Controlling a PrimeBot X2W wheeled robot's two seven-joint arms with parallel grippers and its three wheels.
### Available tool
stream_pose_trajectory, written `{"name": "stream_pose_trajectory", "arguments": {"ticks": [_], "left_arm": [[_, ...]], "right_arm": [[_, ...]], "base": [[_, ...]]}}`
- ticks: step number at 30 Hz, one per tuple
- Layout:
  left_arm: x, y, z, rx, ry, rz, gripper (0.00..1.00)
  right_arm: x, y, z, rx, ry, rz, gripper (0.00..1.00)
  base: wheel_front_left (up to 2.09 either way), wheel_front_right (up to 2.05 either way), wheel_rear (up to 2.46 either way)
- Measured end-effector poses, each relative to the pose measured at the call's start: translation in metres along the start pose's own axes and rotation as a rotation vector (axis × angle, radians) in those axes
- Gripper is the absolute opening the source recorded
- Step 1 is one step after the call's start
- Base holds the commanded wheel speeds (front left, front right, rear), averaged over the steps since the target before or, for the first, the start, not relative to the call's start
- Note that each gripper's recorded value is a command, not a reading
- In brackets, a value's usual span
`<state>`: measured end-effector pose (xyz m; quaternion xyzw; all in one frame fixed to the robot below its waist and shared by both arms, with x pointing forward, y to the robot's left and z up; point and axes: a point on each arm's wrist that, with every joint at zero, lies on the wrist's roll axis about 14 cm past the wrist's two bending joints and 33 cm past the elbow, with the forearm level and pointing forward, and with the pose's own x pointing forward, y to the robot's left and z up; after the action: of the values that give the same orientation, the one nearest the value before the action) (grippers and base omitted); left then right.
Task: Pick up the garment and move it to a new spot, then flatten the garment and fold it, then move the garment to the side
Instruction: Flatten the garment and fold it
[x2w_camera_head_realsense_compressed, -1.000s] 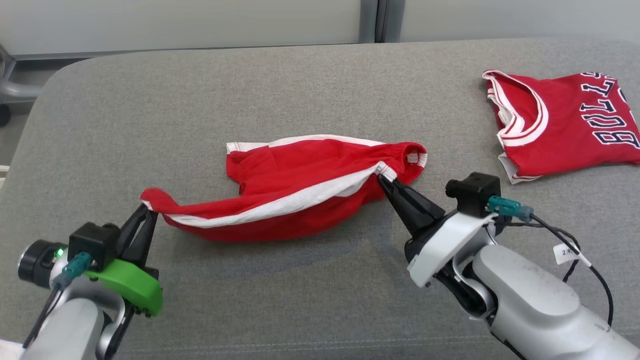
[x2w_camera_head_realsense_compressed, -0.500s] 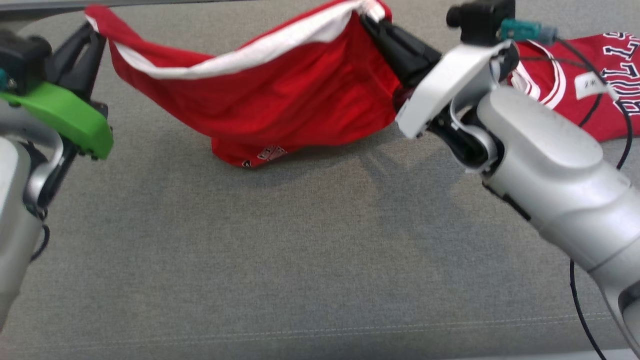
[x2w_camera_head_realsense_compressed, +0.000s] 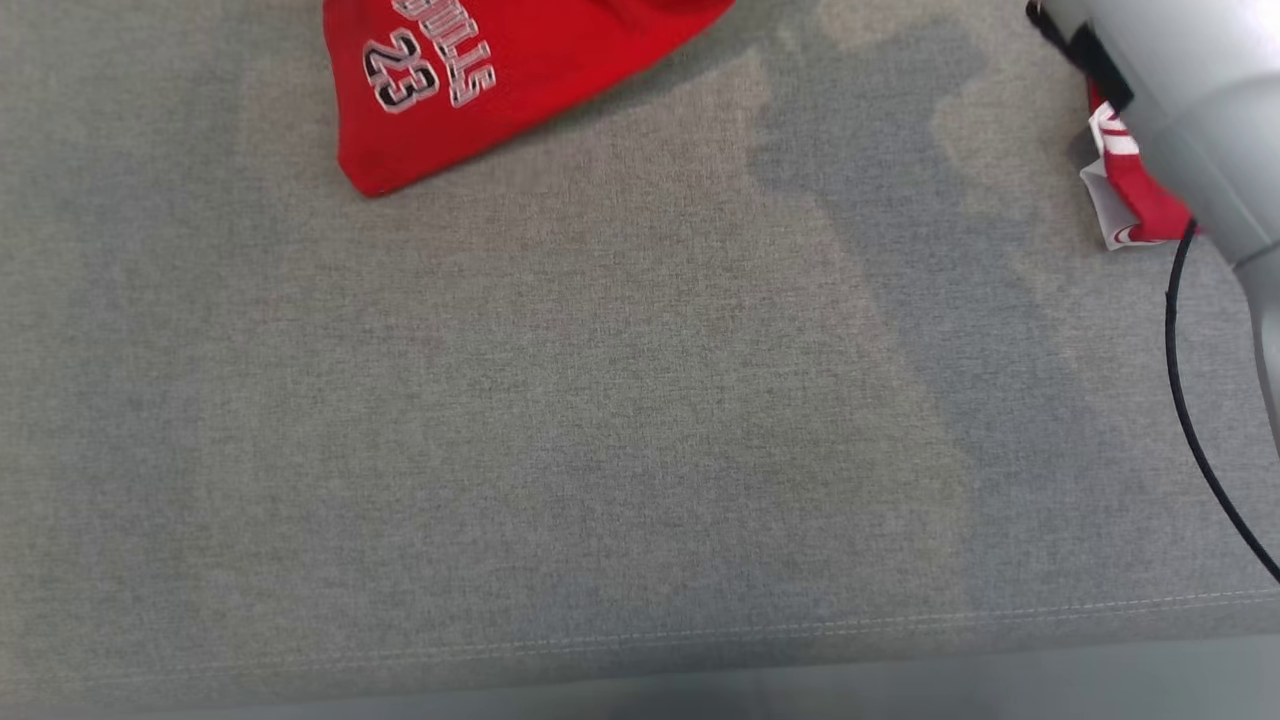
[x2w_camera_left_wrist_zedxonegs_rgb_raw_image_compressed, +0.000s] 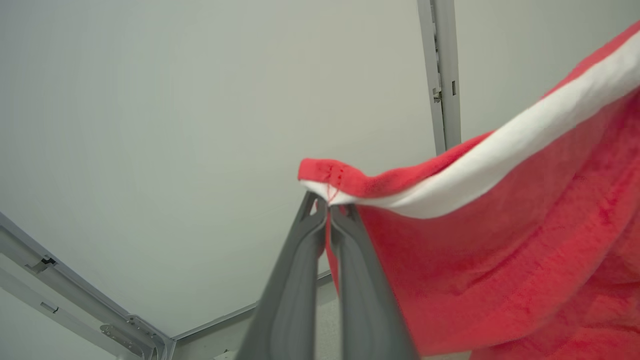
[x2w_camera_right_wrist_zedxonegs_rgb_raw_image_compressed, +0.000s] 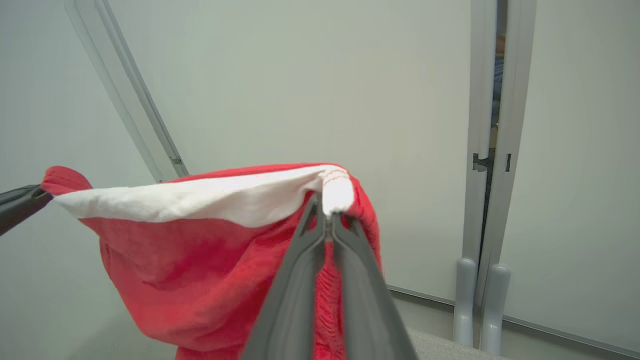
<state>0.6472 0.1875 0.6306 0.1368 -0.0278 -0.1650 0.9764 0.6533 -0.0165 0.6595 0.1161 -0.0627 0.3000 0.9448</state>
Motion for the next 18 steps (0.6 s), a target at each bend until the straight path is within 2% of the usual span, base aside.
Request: {"name": "stream_pose_trajectory", "arguments": {"ticks": [5, 8, 13, 18], "left_arm": [[0.025, 0.008, 0.005, 0.02, -0.017, 0.025, 0.0], [0.033, 0.017, 0.022, 0.032, -0.061, 0.053, 0.0], [0.039, 0.029, 0.066, 0.053, -0.173, 0.099, 0.0], [0.045, 0.034, 0.072, 0.048, -0.233, 0.132, 0.0]], "right_arm": [[0.017, -0.018, 0.005, -0.061, -0.036, -0.047, 0.0], [0.025, -0.029, 0.019, -0.093, -0.07, -0.085, 0.0], [0.04, -0.027, 0.046, -0.128, -0.128, -0.095, 0.0], [0.053, -0.019, 0.071, -0.161, -0.21, -0.055, 0.0]], "base": [[0.0, 0.0, 0.0], [0.0, 0.0, 0.0], [0.0, 0.0, 0.0], [0.0, 0.0, 0.0]]}}
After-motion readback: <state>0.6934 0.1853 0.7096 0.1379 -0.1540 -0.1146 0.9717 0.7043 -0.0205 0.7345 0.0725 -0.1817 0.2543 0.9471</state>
